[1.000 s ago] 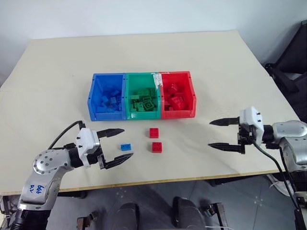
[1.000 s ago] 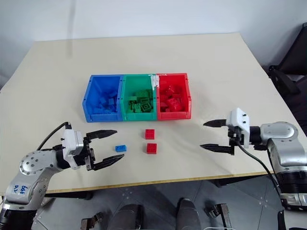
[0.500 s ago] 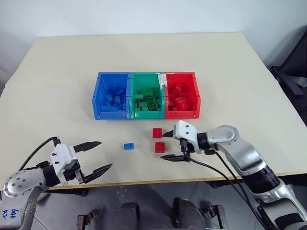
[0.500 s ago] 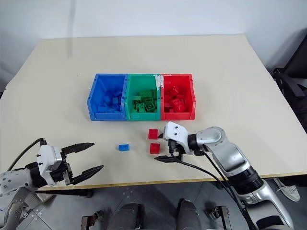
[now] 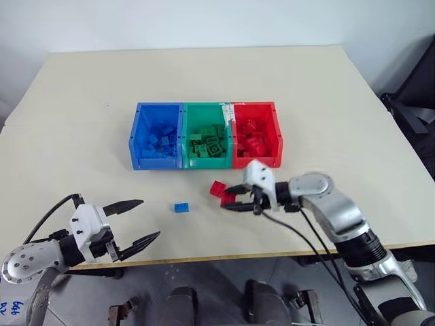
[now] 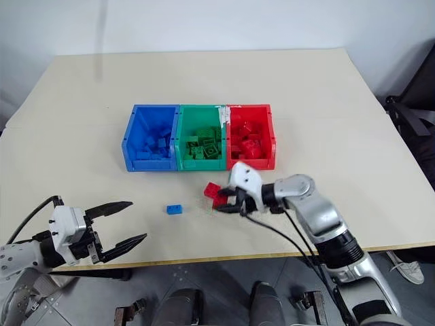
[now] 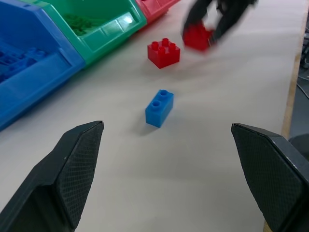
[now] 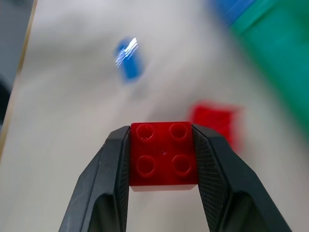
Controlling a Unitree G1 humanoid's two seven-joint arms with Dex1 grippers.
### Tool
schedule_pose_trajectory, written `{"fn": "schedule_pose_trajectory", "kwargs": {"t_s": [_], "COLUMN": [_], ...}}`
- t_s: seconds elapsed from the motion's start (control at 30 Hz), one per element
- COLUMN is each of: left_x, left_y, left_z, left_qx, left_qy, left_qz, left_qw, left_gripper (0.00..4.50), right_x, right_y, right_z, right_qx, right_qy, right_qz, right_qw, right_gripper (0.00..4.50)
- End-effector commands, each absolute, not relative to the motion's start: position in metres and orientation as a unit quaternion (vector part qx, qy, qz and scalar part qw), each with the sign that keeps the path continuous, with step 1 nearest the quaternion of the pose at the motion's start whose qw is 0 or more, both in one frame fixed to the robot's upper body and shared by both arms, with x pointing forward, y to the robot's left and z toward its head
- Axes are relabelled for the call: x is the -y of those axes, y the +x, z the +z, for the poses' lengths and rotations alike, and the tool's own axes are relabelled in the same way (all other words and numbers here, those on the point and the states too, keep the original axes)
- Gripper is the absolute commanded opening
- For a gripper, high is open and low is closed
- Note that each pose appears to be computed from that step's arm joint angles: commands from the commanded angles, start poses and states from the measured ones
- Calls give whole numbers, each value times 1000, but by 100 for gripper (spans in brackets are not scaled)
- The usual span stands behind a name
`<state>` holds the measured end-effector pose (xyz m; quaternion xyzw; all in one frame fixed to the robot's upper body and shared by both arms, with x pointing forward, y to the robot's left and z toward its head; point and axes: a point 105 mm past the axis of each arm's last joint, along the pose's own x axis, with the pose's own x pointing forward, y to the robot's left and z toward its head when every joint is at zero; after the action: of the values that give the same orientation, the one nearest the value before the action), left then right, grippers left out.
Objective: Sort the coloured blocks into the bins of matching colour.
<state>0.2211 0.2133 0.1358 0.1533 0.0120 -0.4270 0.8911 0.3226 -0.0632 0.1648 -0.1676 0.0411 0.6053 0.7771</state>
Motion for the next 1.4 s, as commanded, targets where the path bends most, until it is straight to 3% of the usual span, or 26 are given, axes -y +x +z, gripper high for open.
{"fn": "schedule_pose_trajectory", "kwargs": {"t_s": [0.03,0.17,0.3,0.43,0.6,0.7,0.77,0.93,1.17,1.27,1.4], "left_x": [-212,-217,-219,-221,-237,-250,-264,-273,-214,-161,-126], "left_y": [220,222,225,229,234,232,228,224,253,273,287], "left_z": [150,149,150,151,148,143,142,139,159,167,158], "left_qx": [18,15,16,14,-7,-23,-30,-49,-36,-65,-119], "left_qy": [151,150,147,146,160,172,159,140,116,106,113], "left_qz": [-420,-409,-402,-397,-367,-353,-336,-335,-379,-421,-434], "left_qw": [895,900,904,906,916,919,928,930,917,898,886], "left_gripper": [450,450,450,450,450,450,450,450,450,450,450], "right_x": [93,129,132,124,133,142,152,184,186,185,186], "right_y": [359,410,429,429,405,385,352,306,273,263,264], "right_z": [216,247,248,247,242,236,226,181,165,163,162], "right_qx": [41,92,95,107,125,134,146,43,27,34,34], "right_qy": [-148,-141,-138,-145,-147,-154,-164,-191,-193,-191,-197], "right_qz": [530,416,389,409,469,504,564,603,611,600,583], "right_qw": [834,894,906,894,862,839,796,774,767,776,787], "right_gripper": [145,145,145,282,447,447,447,447,447,447,447]}}
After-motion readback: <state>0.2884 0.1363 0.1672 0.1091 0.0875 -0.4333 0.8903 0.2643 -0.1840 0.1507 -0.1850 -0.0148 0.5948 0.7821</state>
